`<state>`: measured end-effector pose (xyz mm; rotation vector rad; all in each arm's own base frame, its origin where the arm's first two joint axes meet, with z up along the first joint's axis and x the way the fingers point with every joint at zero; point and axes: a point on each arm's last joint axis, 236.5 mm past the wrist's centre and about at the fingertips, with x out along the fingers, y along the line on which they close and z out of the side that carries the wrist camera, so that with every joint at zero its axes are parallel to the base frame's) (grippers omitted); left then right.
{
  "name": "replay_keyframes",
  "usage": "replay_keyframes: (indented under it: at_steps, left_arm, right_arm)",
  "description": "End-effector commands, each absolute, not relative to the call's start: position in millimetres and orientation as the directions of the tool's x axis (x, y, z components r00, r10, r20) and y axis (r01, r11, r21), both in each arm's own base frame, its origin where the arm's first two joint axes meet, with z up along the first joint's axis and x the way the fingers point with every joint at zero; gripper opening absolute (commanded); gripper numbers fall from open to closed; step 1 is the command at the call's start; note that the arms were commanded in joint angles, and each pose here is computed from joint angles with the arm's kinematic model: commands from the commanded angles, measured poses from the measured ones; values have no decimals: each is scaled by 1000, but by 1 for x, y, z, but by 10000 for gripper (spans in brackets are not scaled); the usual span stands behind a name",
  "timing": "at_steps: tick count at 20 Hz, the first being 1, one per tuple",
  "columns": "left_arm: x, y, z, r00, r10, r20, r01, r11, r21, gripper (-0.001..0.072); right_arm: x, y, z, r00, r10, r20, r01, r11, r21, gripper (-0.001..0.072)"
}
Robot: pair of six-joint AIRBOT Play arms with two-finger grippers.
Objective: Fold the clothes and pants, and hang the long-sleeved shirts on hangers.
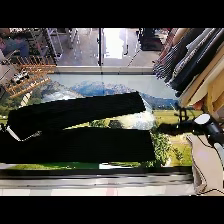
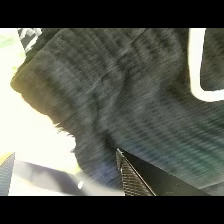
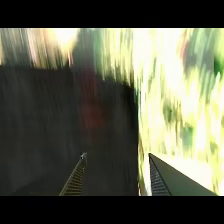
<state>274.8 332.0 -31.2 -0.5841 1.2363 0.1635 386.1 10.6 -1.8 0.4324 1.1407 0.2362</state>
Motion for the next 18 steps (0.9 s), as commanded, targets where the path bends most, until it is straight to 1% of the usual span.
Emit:
replay_keyframes:
  at_steps: [1,3,4,6,7,10,12,14,16,17,18]
  left_arm:
    - [320,330,6,502,-197,-842,-373,829,-416,716]
    - [354,325,45,630,-213,-747,-334,794,-508,716]
    - [369,320,65,689,-229,-688,-301,773,-559,713]
    - [385,310,91,758,-264,-596,-255,721,-644,708]
    - [386,308,92,760,-269,-591,-265,703,-660,707]
    - [380,306,77,706,-265,-657,-351,675,-649,697]
    - [378,301,73,686,-276,-674,-358,678,-642,697]
    - [380,297,72,679,-284,-678,-353,683,-639,697]
    - [381,295,71,672,-286,-683,-352,688,-634,692]
    - [381,294,69,666,-286,-689,-354,692,-629,663]
    - [378,294,66,650,-284,-705,-374,688,-622,622]
  right_arm:
    - [468,-13,29,642,330,-692,173,817,550,471]
    - [499,-6,5,612,405,-679,194,755,626,473]
    - [515,-6,-10,594,430,-680,202,739,643,473]
    - [543,-4,-35,547,482,-685,203,717,667,473]
    - [555,-3,-46,528,498,-688,210,708,674,473]
    - [583,4,-76,484,514,-708,229,707,669,471]
    - [588,17,-96,427,517,-742,214,739,638,471]
    - [596,29,-104,413,511,-753,180,765,618,469]
    - [609,41,-102,427,514,-744,160,767,622,424]
    - [613,46,-99,434,512,-741,138,775,616,371]
    - [620,44,-94,455,484,-747,120,798,590,125]
